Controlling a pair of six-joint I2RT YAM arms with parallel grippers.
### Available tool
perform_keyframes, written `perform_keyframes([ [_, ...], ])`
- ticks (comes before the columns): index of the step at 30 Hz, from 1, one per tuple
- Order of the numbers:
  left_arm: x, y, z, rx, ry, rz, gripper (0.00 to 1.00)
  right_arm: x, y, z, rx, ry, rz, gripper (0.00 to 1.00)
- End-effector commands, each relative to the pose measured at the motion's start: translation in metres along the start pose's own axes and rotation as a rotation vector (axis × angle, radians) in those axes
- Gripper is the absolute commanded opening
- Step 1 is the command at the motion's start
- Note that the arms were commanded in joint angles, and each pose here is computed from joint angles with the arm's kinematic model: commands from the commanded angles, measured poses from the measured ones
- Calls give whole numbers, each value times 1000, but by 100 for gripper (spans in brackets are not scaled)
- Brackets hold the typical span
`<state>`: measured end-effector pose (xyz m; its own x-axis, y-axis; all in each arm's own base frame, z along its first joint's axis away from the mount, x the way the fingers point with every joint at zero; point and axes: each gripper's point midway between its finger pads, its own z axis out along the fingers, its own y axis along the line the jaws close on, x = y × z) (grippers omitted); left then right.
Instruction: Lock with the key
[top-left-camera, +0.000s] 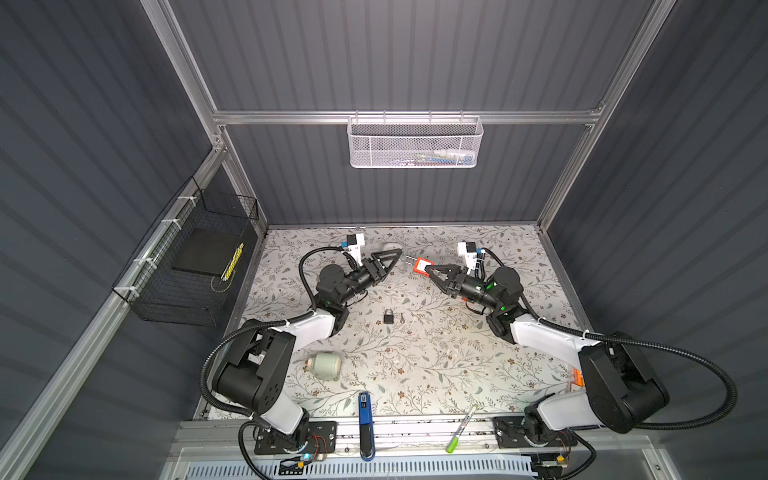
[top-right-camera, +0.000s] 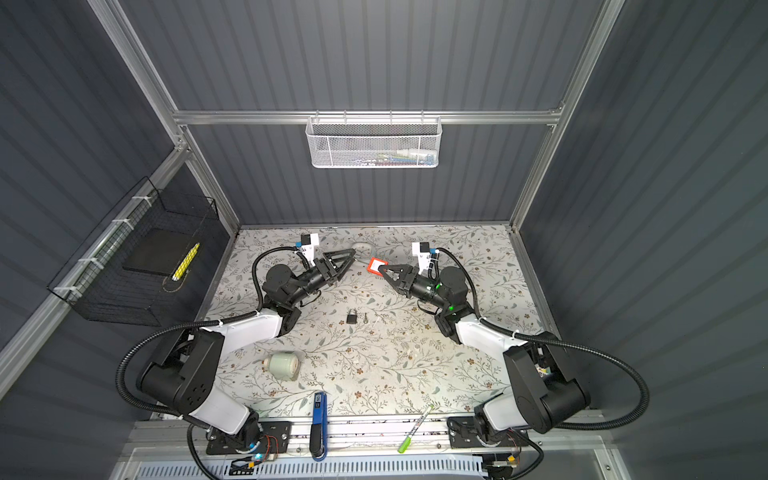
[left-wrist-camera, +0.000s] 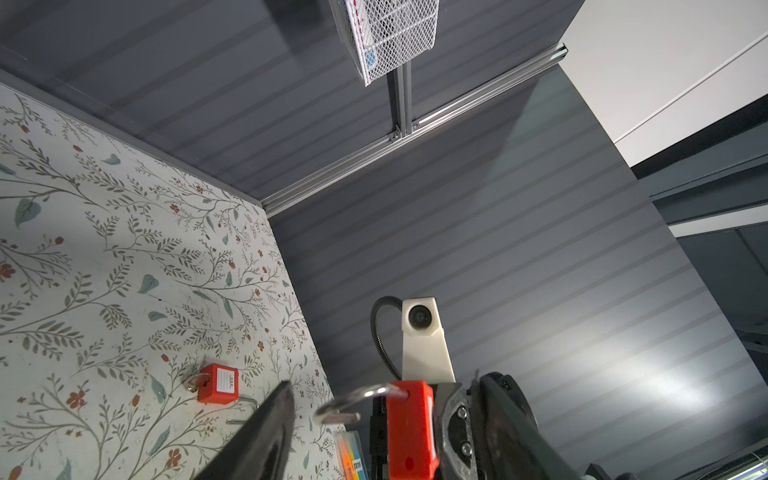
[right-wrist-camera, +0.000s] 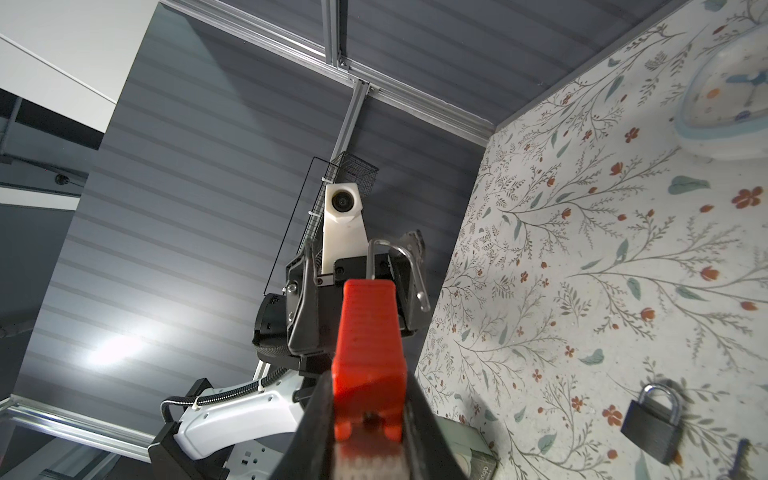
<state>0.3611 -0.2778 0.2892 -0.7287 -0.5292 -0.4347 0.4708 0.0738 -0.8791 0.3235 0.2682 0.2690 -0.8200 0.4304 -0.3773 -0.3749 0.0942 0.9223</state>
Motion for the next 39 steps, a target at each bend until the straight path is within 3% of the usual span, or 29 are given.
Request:
perform_keyframes([
  [1,-5,-15,2,70,7,24,68,2,11,-3,-39,4,-28,0],
  [8,1,-13,8,100,48,-18,61,3,7,-2,-41,4,-24,0],
  [23,9,-2,10,30,106,30,64,4,15,-9,-20,-1,-49,0],
  [39,10,-14,10,64,129,14,60,2,33,-11,-57,1,-65,0],
])
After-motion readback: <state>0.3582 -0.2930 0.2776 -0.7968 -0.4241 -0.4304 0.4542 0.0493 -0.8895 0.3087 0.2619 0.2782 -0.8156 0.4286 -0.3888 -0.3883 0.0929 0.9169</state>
